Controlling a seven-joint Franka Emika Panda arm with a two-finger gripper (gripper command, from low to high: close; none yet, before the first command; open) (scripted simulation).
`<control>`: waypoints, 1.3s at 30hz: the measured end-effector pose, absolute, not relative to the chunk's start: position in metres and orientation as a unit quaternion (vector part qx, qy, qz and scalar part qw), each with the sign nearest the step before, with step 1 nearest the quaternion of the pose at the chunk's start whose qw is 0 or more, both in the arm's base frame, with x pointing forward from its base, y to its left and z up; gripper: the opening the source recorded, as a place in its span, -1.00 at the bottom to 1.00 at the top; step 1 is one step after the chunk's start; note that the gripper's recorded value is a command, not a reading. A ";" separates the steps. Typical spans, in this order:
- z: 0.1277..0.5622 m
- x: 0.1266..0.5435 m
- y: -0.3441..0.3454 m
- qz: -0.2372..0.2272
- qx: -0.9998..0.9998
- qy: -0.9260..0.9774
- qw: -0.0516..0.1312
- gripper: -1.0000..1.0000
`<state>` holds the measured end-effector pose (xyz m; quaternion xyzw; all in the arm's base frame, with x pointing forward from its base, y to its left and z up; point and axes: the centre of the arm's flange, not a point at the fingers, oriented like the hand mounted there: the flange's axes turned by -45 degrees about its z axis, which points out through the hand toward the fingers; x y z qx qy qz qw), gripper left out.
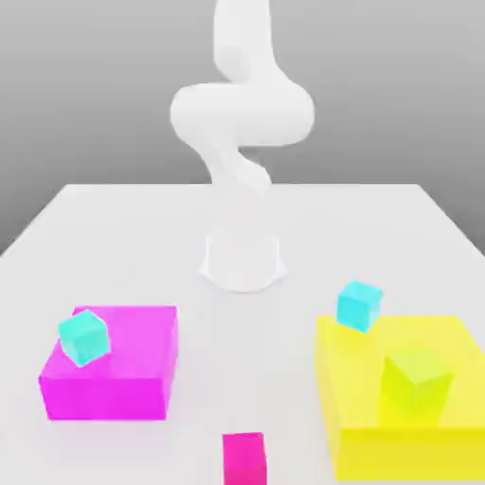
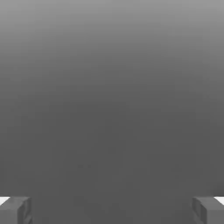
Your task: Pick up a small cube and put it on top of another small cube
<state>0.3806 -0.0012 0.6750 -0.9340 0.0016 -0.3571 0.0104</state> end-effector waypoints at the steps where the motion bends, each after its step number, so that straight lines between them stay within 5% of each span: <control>1: 0.659 0.394 -0.001 -0.343 -0.939 0.000 0.013 0.00; 14: 0.430 0.498 0.004 -0.169 -0.985 -0.019 0.027 0.00; 26: 0.207 0.487 0.003 -0.011 -0.999 -0.032 0.003 0.00; 31: 0.139 0.483 0.002 0.000 -0.999 -0.033 0.000 0.00; 32: 0.132 0.483 0.002 0.000 -0.999 -0.033 0.000 -1.00; 39: 0.133 0.483 0.002 0.000 -0.999 -0.033 0.000 -1.00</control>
